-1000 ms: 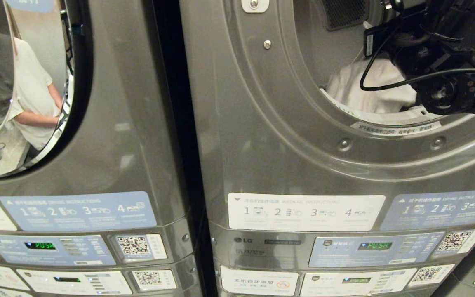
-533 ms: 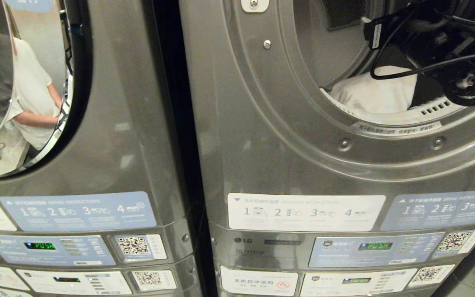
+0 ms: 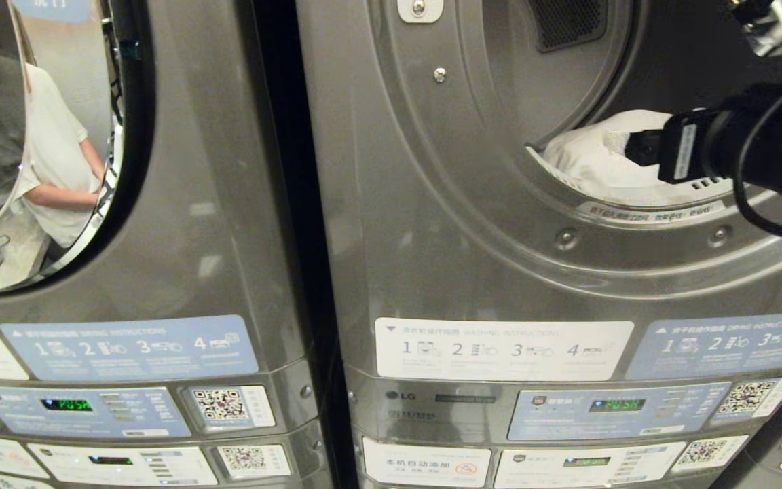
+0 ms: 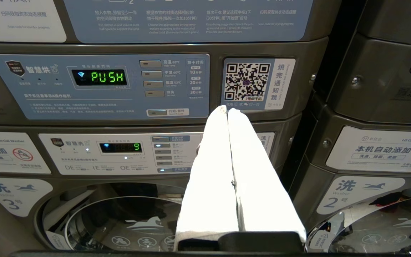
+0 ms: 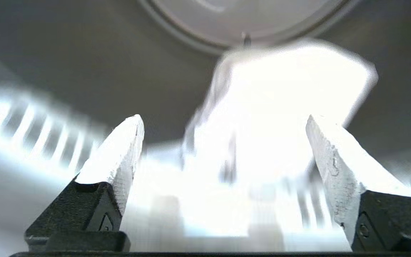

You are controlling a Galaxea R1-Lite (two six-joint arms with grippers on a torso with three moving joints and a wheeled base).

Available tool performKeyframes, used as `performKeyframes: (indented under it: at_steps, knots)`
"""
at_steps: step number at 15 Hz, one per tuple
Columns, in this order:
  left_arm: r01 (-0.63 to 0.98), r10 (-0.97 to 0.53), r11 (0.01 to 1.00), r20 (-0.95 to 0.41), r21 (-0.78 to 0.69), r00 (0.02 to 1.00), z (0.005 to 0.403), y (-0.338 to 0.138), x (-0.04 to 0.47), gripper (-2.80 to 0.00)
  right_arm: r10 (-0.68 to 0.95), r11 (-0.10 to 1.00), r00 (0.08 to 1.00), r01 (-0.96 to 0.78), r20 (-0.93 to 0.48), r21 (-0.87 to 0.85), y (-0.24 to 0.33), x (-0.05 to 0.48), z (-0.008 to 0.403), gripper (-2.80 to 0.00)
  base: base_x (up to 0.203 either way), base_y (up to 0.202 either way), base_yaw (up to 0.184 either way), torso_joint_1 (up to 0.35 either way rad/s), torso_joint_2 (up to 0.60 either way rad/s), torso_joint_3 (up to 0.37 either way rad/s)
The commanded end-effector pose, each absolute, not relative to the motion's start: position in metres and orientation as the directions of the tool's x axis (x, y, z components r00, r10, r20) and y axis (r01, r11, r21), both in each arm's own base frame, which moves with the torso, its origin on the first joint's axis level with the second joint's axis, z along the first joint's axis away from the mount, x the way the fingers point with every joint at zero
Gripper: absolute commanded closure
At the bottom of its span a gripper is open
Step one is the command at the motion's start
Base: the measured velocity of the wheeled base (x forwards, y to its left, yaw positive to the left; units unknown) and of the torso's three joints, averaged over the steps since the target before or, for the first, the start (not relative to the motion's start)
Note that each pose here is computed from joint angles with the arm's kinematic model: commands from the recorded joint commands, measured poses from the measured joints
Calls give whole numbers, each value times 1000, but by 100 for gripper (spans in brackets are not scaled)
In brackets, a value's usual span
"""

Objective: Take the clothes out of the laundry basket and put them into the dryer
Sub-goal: Put the clothes in the dryer, then close the dryer

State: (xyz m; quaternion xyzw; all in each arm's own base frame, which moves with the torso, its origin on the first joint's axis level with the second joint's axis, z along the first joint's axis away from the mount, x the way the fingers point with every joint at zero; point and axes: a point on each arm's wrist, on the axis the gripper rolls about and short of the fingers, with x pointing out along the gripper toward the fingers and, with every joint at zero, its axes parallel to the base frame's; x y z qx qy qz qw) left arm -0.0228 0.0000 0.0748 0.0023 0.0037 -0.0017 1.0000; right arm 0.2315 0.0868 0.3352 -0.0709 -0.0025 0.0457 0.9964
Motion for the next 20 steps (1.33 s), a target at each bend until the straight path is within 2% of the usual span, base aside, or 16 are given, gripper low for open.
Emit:
performKeyframes:
  at_steps: [1, 4, 8, 10, 11, 15, 18, 20]
  knots:
    - [3, -3, 1000, -5, 5, 1000, 75, 0, -23, 0, 105, 989, 994, -100, 41, -113, 72, 186, 338, 0, 0, 0, 0, 0, 0, 0]
    - [3, -3, 1000, -6, 5, 1000, 75, 0, -23, 0, 115, 990, 993, -114, 9, -80, 64, 166, 322, 0, 0, 0, 0, 0, 0, 0]
    - [3, -3, 1000, -6, 5, 1000, 75, 0, -23, 0, 109, 994, 991, -107, 71, -35, 52, 137, 336, 0, 0, 0, 0, 0, 0, 0]
    - [3, -3, 1000, -7, 5, 1000, 75, 0, -23, 0, 107, 994, 994, -106, 27, -35, 39, 110, 330, 0, 0, 0, 0, 0, 0, 0]
    - [3, -3, 1000, -6, 5, 1000, 75, 0, -23, 0, 103, 993, 994, -104, -39, -47, 34, 99, 312, 0, 0, 0, 0, 0, 0, 0]
    - [3, -3, 1000, -7, 5, 1000, 75, 0, -23, 0, 35, 995, 956, -61, -290, -79, 7, 49, 195, 0, 0, 0, 0, 0, 0, 0]
    - [3, -3, 1000, -7, 5, 1000, 75, 0, -23, 0, 33, 992, 947, -69, -319, -103, -1, 9, 114, 0, 0, 0, 0, 0, 0, 0]
    - [3, -3, 1000, -6, 6, 1000, 75, 0, -23, 0, 59, 990, 970, -88, -236, -114, -1, -4, 89, 0, 0, 0, 0, 0, 0, 0]
